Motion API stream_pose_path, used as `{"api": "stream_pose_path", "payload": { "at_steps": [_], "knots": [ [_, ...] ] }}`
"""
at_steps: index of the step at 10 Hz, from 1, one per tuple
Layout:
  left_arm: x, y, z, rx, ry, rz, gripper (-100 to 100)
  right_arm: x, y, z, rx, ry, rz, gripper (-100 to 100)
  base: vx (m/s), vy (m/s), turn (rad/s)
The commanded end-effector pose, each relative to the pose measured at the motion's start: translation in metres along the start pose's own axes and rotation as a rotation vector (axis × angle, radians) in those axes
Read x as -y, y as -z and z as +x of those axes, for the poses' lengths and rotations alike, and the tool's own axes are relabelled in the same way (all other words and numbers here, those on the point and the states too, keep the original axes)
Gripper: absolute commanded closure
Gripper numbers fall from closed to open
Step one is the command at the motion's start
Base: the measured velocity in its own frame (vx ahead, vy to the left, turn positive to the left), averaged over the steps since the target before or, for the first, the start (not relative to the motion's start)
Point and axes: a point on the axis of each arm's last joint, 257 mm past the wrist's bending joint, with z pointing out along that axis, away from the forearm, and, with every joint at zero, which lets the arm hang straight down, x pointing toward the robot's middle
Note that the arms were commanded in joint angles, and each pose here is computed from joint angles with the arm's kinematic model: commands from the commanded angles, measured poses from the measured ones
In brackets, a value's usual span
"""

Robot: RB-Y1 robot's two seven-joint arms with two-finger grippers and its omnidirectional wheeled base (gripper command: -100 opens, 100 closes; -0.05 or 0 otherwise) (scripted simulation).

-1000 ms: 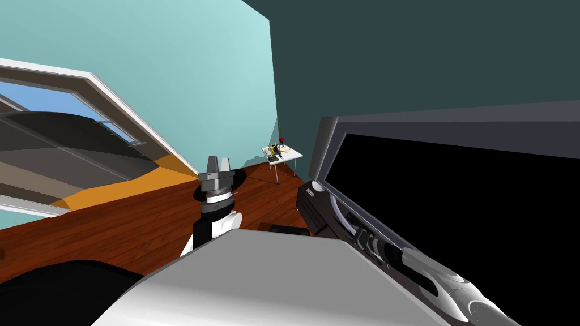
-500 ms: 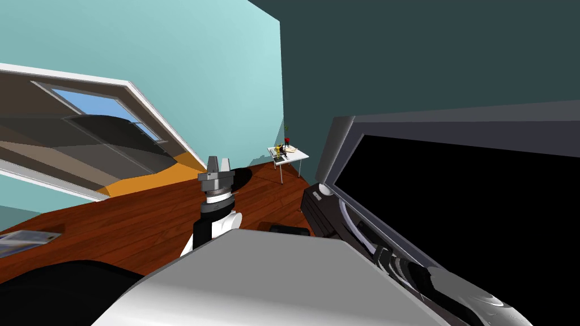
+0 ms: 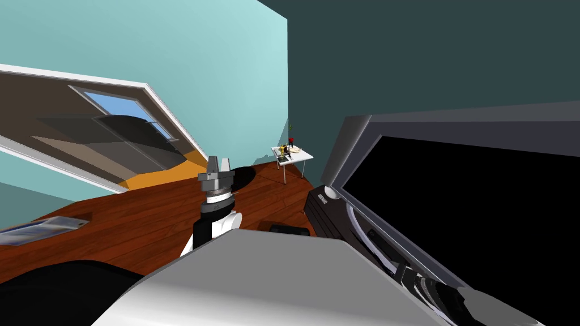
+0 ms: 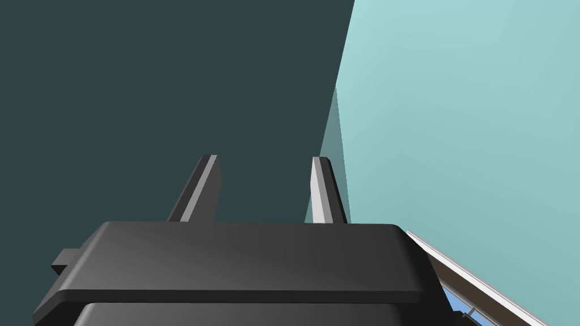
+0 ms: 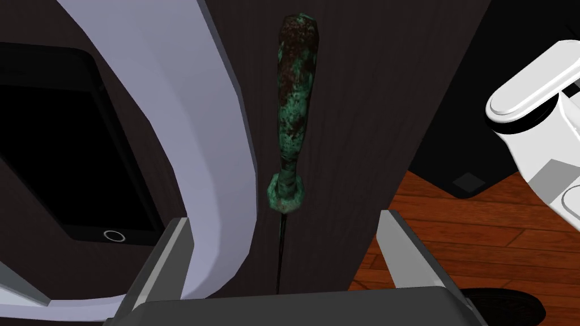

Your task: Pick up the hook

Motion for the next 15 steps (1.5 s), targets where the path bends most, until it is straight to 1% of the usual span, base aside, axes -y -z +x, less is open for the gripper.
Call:
{"api": "stream_pose_path", "payload": {
  "at_steps": [1, 2, 3, 4, 6, 7, 8, 9, 13, 14, 15],
  "knots": [
    [0.0, 0.0, 0.0, 0.0, 0.0, 0.0, 0, 0.002, 0.007, 0.02, -0.036, -0.014, 0.005, -100, 0.023, 0.043, 0.076],
    [0.0, 0.0, 0.0, 0.0, 0.0, 0.0, 0, 0.003, 0.005, 0.012, -0.023, -0.01, 0.004, -100, 0.011, 0.018, 0.008],
    [0.0, 0.0, 0.0, 0.0, 0.0, 0.0, 0, 0.003, 0.005, 0.013, -0.025, -0.011, 0.004, 0, 0.0, 0.0, 0.0],
    [0.0, 0.0, 0.0, 0.0, 0.0, 0.0, 0, -0.004, -0.004, 0.017, -0.026, -0.04, 0.01, -100, -0.043, -0.019, 0.245],
    [0.0, 0.0, 0.0, 0.0, 0.0, 0.0, 0, -0.011, -0.013, 0.021, -0.029, -0.069, 0.016, -100, -0.066, -0.042, 0.173],
    [0.0, 0.0, 0.0, 0.0, 0.0, 0.0, 0, -0.013, -0.015, 0.021, -0.03, -0.077, 0.018, -100, -0.057, -0.032, 0.081],
    [0.0, 0.0, 0.0, 0.0, 0.0, 0.0, 0, -0.012, -0.013, 0.019, -0.029, -0.071, 0.016, -100, -0.02, -0.014, 0.012],
    [0.0, 0.0, 0.0, 0.0, 0.0, 0.0, 0, -0.012, -0.013, 0.02, -0.029, -0.072, 0.017, 100, 0.0, 0.0, 0.0],
    [0.0, 0.0, 0.0, 0.0, 0.0, 0.0, 0, -0.013, -0.013, 0.02, -0.03, -0.071, 0.015, 100, 0.0, 0.0, 0.0],
    [0.0, 0.0, 0.0, 0.0, 0.0, 0.0, 0, -0.013, -0.013, 0.02, -0.03, -0.071, 0.015, 0, 0.0, 0.0, 0.0],
    [0.0, 0.0, 0.0, 0.0, 0.0, 0.0, 0, -0.006, -0.006, 0.018, -0.027, -0.048, 0.012, 100, 0.051, 0.021, -0.197]
  ]
}}
